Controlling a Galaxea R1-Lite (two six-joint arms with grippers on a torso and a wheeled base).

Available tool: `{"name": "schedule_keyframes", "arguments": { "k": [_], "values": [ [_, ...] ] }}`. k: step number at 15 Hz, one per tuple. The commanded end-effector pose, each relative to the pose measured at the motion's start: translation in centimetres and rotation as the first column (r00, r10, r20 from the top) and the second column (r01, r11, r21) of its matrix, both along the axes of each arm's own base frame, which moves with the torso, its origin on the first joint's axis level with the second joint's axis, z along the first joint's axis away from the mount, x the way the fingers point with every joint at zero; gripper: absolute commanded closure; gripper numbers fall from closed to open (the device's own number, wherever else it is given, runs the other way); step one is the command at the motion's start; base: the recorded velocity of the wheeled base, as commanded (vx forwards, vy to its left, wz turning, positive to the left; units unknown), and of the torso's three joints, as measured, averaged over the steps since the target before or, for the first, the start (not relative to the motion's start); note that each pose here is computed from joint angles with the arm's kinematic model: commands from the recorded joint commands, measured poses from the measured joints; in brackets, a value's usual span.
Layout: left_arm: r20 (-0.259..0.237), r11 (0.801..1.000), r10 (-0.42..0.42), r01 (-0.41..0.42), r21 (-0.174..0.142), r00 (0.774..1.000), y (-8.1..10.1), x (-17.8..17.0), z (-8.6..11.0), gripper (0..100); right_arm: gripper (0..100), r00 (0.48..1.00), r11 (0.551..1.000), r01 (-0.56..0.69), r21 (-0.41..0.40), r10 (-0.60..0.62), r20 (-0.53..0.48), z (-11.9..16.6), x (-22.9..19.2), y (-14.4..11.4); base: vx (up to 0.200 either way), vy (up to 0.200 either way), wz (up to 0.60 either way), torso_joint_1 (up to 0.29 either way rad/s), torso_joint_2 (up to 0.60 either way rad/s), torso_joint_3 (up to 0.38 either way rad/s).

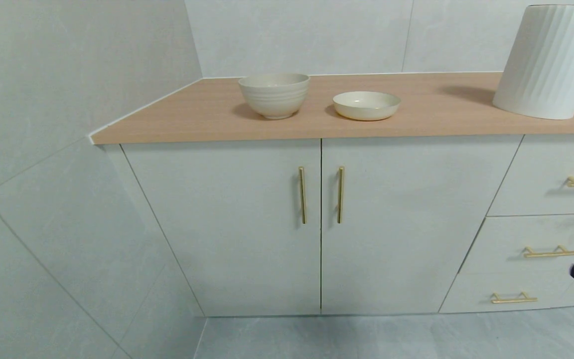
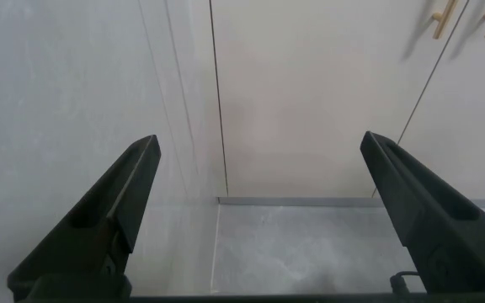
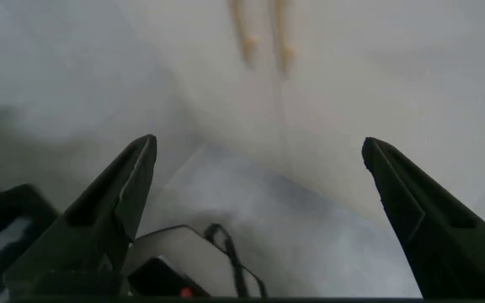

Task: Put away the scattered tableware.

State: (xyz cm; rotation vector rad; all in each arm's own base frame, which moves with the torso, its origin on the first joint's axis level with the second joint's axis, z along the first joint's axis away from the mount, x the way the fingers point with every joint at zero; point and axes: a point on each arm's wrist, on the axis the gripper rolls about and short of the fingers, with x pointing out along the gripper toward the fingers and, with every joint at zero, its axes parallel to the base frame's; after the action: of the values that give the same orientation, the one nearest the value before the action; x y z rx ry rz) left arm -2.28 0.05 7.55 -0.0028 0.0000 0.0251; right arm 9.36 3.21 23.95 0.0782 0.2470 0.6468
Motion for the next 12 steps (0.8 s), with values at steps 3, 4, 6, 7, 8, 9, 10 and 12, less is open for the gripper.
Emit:
{"name": "schedule_keyframes", "arguments": {
  "k": [3,4,6,7,8,9,10,12],
  "values": [
    [0.000,1.000,-0.001,0.001,0.000,1.000,0.0,0.0,0.0,0,0,0.980,0.985,-0.173,0.001,0.173,-0.104,-0.7,13.4,7.7,0.000,0.000,0.00,0.000,0.00,0.000],
    [0.000,1.000,0.001,-0.001,0.000,1.000,0.0,0.0,0.0,0,0,0.978,0.984,-0.176,0.006,0.175,-0.113,-1.1,15.0,8.5,0.000,0.000,0.00,0.000,0.00,0.000],
    [0.000,1.000,0.001,-0.001,0.000,1.000,0.0,0.0,0.0,0,0,0.972,0.982,-0.191,0.003,0.190,-0.140,-2.2,18.0,10.2,0.000,0.000,0.00,0.000,0.00,0.000],
    [0.000,1.000,0.001,-0.001,0.000,1.000,0.0,0.0,0.0,0,0,0.967,0.979,-0.204,0.006,0.203,-0.153,-2.6,19.1,11.3,0.000,0.000,0.00,0.000,0.00,0.000],
    [0.000,1.000,0.001,-0.001,0.000,1.000,0.0,0.0,0.0,0,0,0.964,0.978,-0.208,0.012,0.207,-0.167,-3.0,19.8,11.9,0.000,0.000,0.00,0.000,0.00,0.000],
    [0.000,1.000,0.001,-0.001,0.000,1.000,0.0,0.0,0.0,0,0,0.958,0.976,-0.215,0.036,0.218,-0.187,-3.5,21.2,13.3,0.000,0.000,0.00,0.000,0.00,0.000],
    [0.000,1.000,0.001,-0.001,0.000,1.000,0.0,0.0,0.0,0,0,0.956,0.976,-0.212,0.049,0.217,-0.198,-3.9,21.9,13.8,0.000,0.000,0.00,0.000,0.00,0.000],
    [0.000,1.000,0.001,-0.001,0.000,1.000,0.0,0.0,0.0,0,0,0.956,0.977,-0.198,0.080,0.211,-0.203,-5.3,23.2,14.4,0.000,0.000,0.00,0.000,0.00,0.000]
  ]
}}
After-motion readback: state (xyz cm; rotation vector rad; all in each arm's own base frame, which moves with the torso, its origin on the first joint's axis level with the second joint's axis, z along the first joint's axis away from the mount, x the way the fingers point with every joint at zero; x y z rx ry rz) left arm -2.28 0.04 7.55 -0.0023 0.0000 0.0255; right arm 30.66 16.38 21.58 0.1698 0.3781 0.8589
